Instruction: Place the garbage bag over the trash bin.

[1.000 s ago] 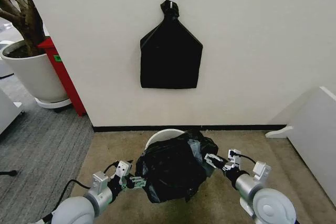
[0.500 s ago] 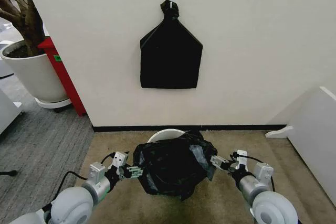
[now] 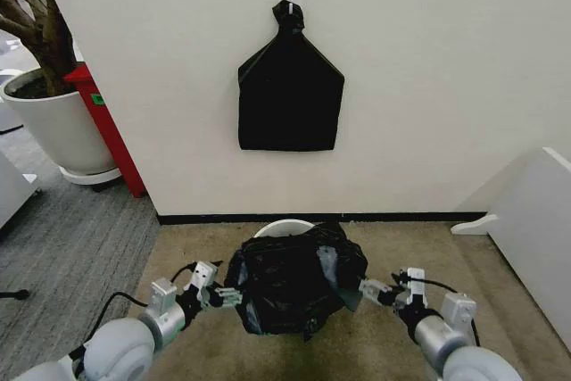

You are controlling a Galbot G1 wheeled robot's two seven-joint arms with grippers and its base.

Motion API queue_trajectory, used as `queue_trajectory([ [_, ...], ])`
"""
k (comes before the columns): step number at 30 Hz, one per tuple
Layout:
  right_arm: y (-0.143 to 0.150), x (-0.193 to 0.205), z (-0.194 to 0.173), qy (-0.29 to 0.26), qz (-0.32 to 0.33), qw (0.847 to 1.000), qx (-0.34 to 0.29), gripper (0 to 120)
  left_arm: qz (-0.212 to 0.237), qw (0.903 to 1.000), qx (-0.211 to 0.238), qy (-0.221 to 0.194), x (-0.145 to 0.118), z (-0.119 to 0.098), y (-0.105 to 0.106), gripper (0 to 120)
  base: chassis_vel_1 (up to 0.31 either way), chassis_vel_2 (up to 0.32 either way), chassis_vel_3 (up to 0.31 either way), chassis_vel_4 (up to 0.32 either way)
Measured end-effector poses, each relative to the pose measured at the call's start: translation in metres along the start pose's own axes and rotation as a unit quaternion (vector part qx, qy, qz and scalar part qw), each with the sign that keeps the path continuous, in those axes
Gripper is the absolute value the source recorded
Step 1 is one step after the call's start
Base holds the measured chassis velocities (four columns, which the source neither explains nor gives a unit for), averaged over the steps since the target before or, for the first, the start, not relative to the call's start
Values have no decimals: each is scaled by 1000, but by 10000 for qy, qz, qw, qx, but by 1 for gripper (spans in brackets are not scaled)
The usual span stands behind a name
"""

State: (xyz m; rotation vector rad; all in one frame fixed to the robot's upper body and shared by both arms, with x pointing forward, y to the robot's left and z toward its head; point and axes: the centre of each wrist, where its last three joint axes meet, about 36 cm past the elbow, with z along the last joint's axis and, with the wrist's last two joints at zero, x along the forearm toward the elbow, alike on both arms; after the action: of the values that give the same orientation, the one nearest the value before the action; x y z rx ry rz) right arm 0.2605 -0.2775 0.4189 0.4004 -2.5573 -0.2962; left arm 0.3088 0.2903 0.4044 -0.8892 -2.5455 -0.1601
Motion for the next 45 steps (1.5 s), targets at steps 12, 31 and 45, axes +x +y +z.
queue_trajectory([
  [12, -5, 7, 2, 19, -88, 9999, 64, 100, 138, 9985, -438, -301, 13, 1, 24, 100, 0, 0, 0, 0],
  [31, 0, 2, 6, -37, -9, 9999, -156, 100, -301, 9951, -919, -189, 12, 25, 95, 100, 0, 0, 0, 0],
  [45, 5, -2, 3, -106, 11, 9997, -207, 100, 750, 9873, -1343, -407, 36, 42, 65, 100, 0, 0, 0, 0],
])
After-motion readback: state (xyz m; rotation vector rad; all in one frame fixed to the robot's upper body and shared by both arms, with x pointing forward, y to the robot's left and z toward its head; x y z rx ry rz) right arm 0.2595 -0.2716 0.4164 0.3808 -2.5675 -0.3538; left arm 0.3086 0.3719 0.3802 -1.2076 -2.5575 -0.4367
